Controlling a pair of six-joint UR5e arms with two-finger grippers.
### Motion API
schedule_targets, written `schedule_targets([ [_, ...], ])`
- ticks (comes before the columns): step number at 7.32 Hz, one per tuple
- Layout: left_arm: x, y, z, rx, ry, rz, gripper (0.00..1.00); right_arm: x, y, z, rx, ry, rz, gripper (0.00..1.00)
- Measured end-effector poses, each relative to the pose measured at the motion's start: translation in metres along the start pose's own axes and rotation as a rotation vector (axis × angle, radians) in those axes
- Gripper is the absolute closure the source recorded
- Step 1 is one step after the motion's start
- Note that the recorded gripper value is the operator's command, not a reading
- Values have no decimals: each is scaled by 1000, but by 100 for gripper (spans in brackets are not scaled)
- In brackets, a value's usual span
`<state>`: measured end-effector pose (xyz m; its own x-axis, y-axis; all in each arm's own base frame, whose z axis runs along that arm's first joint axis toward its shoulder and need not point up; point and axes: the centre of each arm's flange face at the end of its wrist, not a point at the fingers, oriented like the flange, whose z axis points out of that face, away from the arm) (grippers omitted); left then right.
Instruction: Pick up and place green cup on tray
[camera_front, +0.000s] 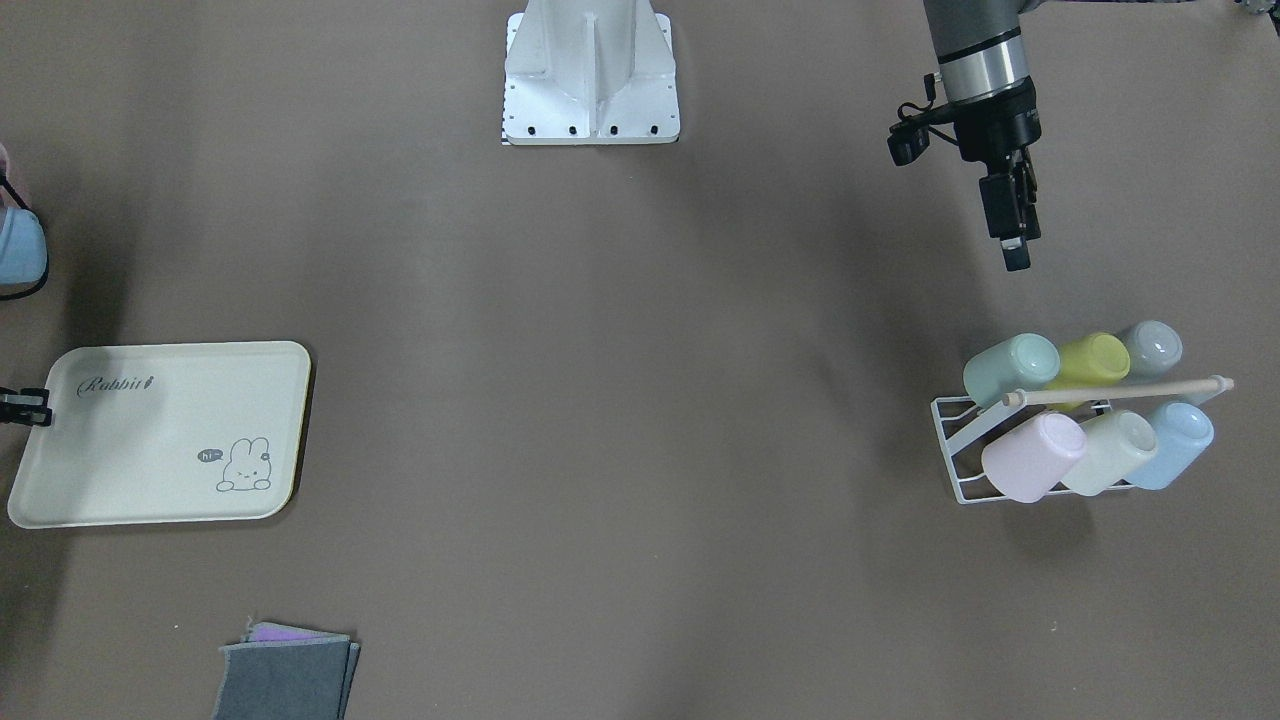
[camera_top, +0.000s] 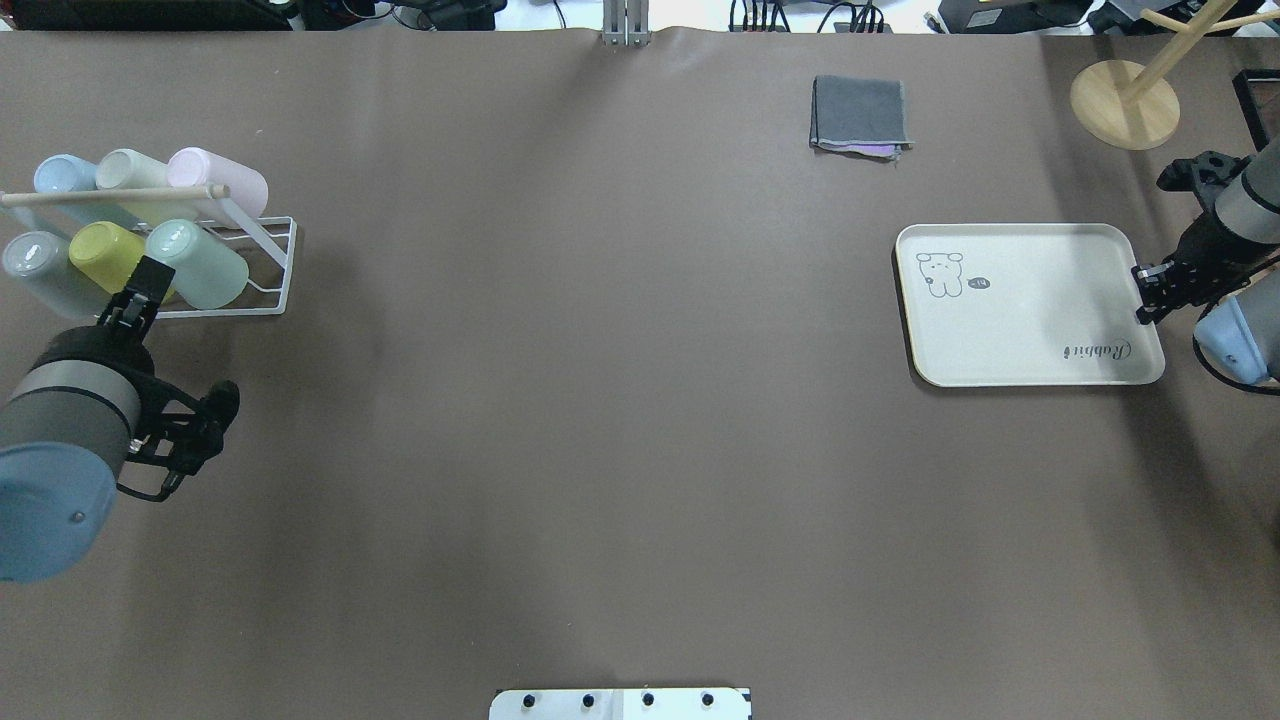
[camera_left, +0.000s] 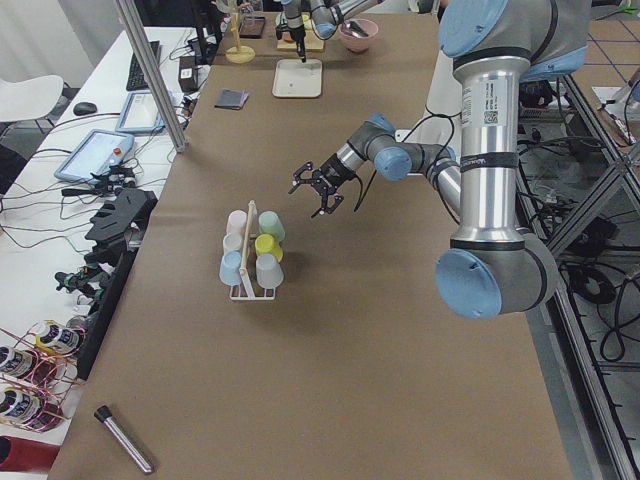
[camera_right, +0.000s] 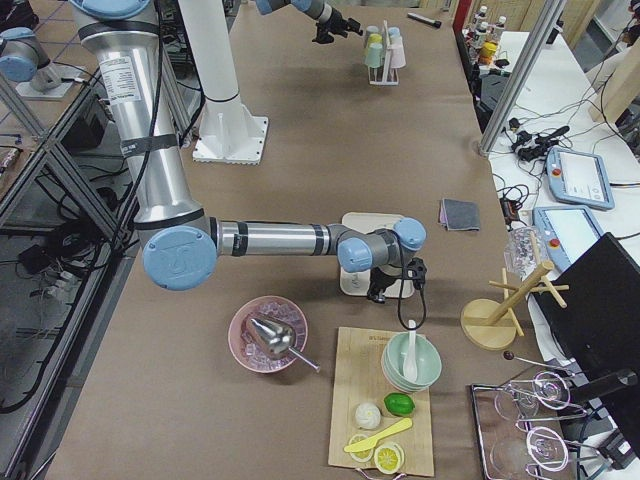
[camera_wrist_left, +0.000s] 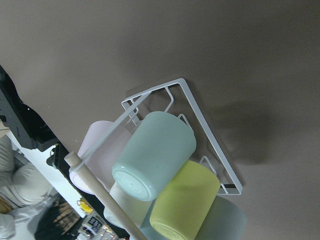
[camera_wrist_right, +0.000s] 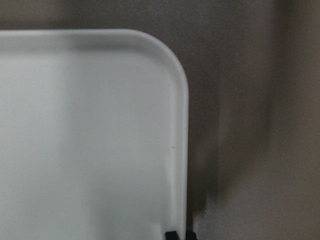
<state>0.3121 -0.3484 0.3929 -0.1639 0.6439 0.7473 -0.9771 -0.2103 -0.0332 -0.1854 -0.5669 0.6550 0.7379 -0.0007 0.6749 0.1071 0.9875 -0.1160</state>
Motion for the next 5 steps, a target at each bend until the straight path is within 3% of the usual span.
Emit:
schedule_targets([
  [3, 21, -31, 21, -138, -82, 269, 2, -2, 0, -10, 15, -11, -3, 100],
  [5, 23, -47, 32, -186, -100, 351, 2, -4, 0, -41, 59, -50, 0, 100],
])
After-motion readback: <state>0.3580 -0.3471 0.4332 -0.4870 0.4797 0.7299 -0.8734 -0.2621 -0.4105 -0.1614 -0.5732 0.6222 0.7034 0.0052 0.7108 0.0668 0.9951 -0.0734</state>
